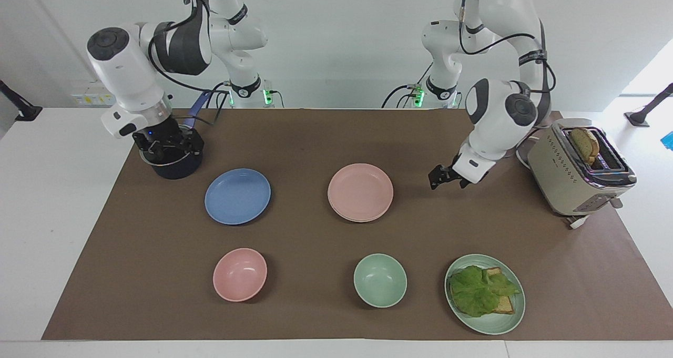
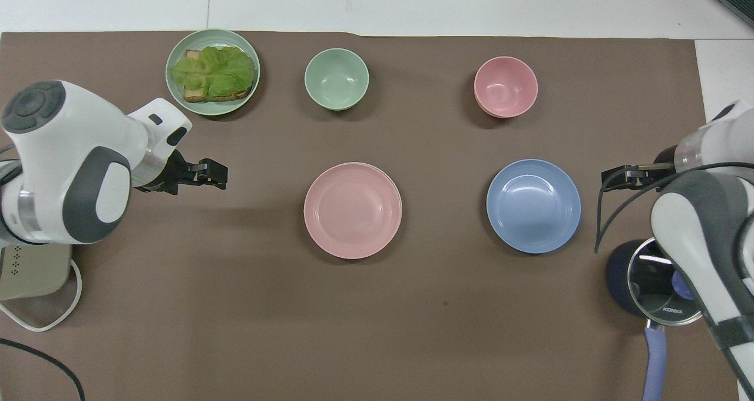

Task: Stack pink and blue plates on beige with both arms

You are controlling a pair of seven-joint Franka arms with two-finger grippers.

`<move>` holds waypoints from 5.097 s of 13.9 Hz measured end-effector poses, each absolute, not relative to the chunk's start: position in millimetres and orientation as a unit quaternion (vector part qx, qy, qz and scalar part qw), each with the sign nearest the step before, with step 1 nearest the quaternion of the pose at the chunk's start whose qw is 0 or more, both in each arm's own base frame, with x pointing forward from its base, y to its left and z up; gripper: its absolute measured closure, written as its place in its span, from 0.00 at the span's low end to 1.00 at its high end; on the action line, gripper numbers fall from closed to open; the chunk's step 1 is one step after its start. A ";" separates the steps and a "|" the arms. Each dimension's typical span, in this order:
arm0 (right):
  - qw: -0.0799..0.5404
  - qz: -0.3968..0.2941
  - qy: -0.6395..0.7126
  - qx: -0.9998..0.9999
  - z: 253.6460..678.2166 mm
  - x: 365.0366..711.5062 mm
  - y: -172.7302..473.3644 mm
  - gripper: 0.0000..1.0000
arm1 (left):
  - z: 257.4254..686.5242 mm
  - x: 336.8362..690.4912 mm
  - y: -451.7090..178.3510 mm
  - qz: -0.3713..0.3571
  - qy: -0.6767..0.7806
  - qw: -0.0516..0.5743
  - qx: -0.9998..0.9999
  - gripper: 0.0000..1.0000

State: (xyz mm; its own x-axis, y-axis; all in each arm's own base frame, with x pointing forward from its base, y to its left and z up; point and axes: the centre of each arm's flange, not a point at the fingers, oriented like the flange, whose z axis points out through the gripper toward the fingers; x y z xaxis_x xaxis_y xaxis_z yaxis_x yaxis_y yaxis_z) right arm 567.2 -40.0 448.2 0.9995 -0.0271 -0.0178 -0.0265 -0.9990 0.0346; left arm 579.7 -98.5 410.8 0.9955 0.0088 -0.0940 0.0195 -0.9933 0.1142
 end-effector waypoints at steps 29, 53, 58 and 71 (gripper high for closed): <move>-0.041 -0.007 0.069 0.997 425.9 573.1 73.8 0.96 | 600.5 568.3 -11.2 0.011 0.005 0.015 1.000 0.00; -0.093 -0.003 -0.017 0.995 339.8 555.8 303.7 0.75 | 600.5 568.3 -11.3 0.011 0.005 0.015 1.000 0.00; -0.101 0.029 -0.033 0.994 367.4 575.0 282.0 0.36 | 600.5 568.3 -11.3 0.011 0.005 0.015 1.000 0.00; 0.003 0.067 -0.090 0.994 564.2 572.9 36.7 0.00 | 600.5 568.3 -11.3 0.011 0.005 0.015 1.000 0.00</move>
State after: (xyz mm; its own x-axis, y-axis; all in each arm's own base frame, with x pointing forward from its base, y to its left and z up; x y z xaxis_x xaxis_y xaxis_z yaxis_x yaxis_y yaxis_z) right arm 572.9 36.7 564.2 0.9747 -0.1792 0.1337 -0.1800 -0.9836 -0.0064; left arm 568.3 -11.3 600.5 0.9997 0.0104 0.0209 0.0098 -0.9995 0.0304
